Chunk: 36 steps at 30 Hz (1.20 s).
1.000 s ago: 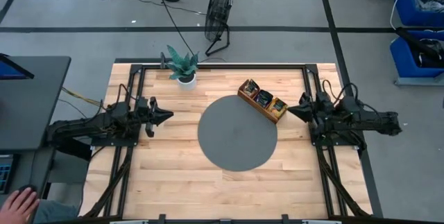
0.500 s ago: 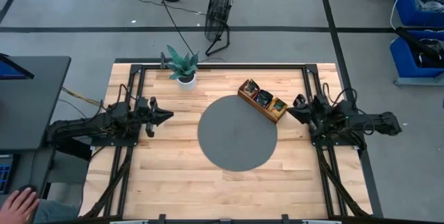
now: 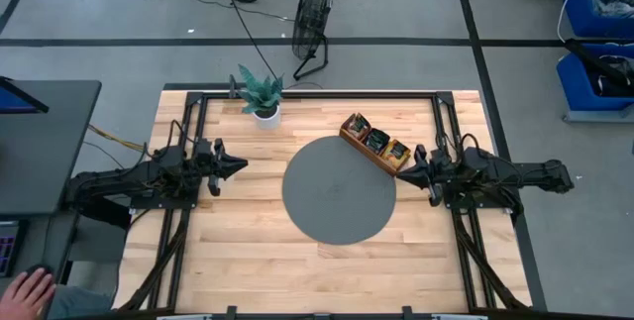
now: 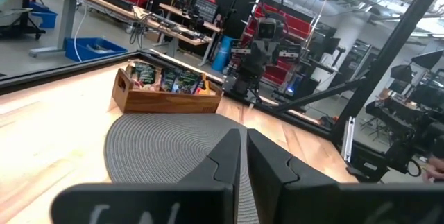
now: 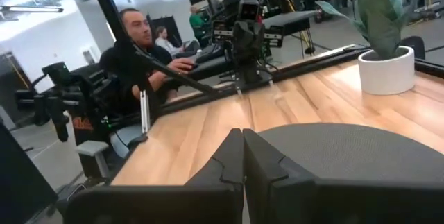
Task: Pick & Place Tea
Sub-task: Return to Home Position
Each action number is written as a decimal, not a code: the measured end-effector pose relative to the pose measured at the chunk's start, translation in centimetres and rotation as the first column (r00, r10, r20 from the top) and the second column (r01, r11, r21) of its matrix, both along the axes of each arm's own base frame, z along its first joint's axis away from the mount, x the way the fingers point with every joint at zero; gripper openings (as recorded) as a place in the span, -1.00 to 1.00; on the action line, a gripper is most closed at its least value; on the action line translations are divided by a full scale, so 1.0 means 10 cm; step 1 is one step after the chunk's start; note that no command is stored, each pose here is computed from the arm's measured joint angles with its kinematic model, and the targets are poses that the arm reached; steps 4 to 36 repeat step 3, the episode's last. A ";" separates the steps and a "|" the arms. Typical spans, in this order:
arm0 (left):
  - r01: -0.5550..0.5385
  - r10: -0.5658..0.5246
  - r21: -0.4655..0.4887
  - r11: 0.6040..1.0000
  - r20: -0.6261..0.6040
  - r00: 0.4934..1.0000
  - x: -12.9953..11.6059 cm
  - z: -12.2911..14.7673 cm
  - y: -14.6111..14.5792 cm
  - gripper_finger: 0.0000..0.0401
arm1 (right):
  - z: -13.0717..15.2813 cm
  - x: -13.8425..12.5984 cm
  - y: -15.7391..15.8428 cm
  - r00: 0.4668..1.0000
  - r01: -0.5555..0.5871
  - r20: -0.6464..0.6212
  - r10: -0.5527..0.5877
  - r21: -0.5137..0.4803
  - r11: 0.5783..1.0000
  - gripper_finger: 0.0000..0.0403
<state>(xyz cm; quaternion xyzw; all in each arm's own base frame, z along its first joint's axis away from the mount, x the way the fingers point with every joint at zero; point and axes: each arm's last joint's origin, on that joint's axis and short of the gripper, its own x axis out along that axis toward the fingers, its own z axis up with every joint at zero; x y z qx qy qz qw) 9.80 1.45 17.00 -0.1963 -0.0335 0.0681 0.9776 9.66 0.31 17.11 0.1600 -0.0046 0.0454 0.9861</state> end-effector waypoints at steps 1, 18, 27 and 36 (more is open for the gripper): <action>0.000 0.000 0.000 1.000 0.000 1.000 0.00 0.00 0.00 -0.85 | 0.00 0.00 0.00 1.000 0.002 -0.003 -0.002 -0.006 1.000 -1.00; 0.000 0.000 0.000 1.000 0.000 1.000 0.00 0.00 0.00 -0.85 | 0.00 0.00 0.00 1.000 0.003 -0.002 -0.003 -0.009 1.000 -1.00; 0.000 0.000 0.000 1.000 0.000 1.000 0.00 0.00 0.00 -0.85 | 0.00 0.00 0.00 1.000 0.003 -0.002 -0.003 -0.009 1.000 -1.00; 0.000 0.000 0.000 1.000 0.000 1.000 0.00 0.00 0.00 -0.85 | 0.00 0.00 0.00 1.000 0.003 -0.002 -0.003 -0.009 1.000 -1.00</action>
